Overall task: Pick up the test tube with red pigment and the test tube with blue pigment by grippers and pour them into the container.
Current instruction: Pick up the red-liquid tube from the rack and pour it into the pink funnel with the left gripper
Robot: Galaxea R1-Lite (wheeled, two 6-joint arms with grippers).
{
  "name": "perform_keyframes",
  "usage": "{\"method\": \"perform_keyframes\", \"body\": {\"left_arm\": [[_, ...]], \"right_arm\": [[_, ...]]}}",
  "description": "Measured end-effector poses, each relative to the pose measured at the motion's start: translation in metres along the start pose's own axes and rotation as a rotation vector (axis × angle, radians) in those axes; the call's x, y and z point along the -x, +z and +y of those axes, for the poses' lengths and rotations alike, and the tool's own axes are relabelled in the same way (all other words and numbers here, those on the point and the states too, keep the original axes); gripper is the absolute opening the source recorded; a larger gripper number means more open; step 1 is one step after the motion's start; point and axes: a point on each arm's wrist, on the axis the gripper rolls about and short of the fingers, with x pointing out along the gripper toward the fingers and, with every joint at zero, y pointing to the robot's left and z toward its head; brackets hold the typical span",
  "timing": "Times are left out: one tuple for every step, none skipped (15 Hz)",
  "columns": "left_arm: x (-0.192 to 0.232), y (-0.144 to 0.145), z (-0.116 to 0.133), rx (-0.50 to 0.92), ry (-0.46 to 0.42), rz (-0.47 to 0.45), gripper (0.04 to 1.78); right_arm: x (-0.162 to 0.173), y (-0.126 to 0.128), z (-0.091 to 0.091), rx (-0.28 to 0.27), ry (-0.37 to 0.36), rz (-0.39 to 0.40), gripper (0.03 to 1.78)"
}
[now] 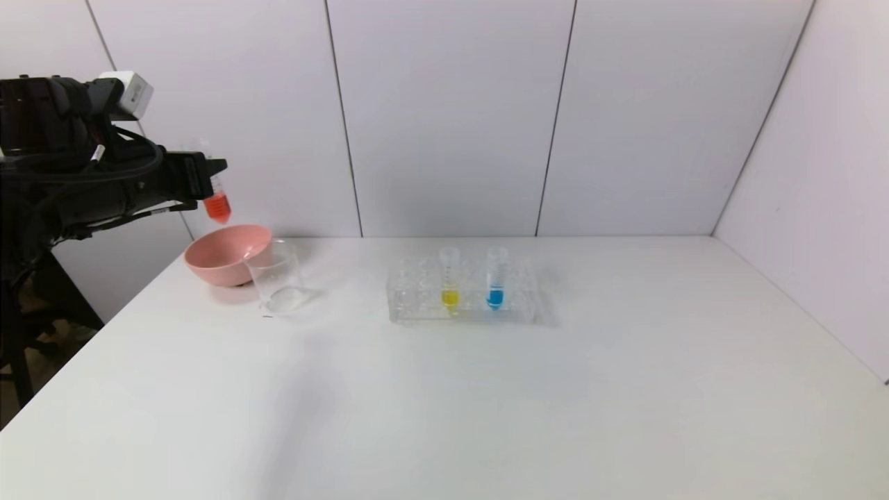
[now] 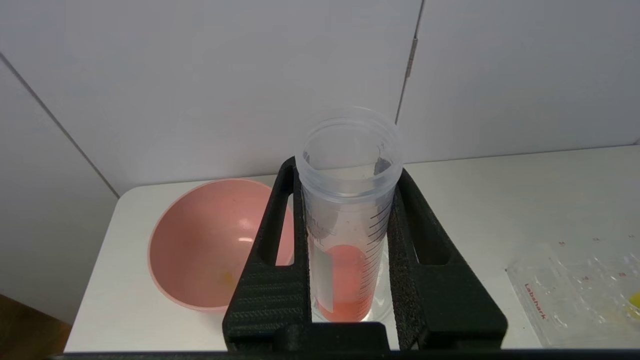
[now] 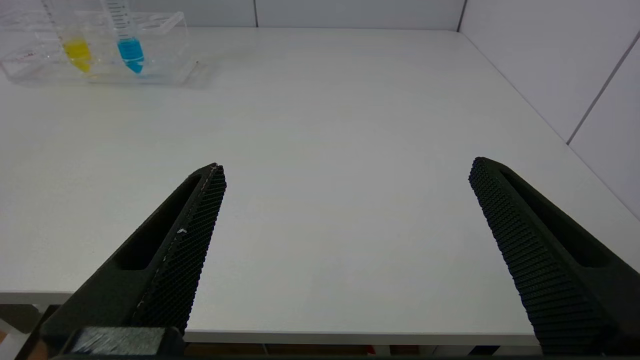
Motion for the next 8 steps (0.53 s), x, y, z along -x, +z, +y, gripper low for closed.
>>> {"method": "perform_keyframes", "body": {"left_arm": [[0.001, 0.0, 0.004, 0.004, 0.013, -0.001, 0.46], [0.001, 0.0, 0.009, 0.006, 0.026, -0.004, 0.46], [0.002, 0.0, 0.014, 0.007, 0.041, -0.002, 0.46], [0.003, 0.0, 0.019, 0.008, 0.049, -0.002, 0.46], [0.003, -0.001, 0.023, 0.01, 0.047, 0.0, 0.46], [0.003, -0.002, 0.027, 0.01, 0.041, 0.003, 0.46], [0.003, -0.002, 0.031, 0.01, 0.042, 0.005, 0.46], [0.002, -0.003, 0.033, 0.004, 0.048, 0.008, 0.46]], "right_arm": [[0.0, 0.0, 0.0, 0.0, 0.0, 0.0, 1.77], [0.0, 0.0, 0.0, 0.0, 0.0, 0.0, 1.77], [0.0, 0.0, 0.0, 0.0, 0.0, 0.0, 1.77], [0.0, 0.0, 0.0, 0.0, 0.0, 0.0, 1.77], [0.0, 0.0, 0.0, 0.0, 0.0, 0.0, 1.77], [0.0, 0.0, 0.0, 0.0, 0.0, 0.0, 1.77], [0.0, 0.0, 0.0, 0.0, 0.0, 0.0, 1.77], [0.0, 0.0, 0.0, 0.0, 0.0, 0.0, 1.77]]}}
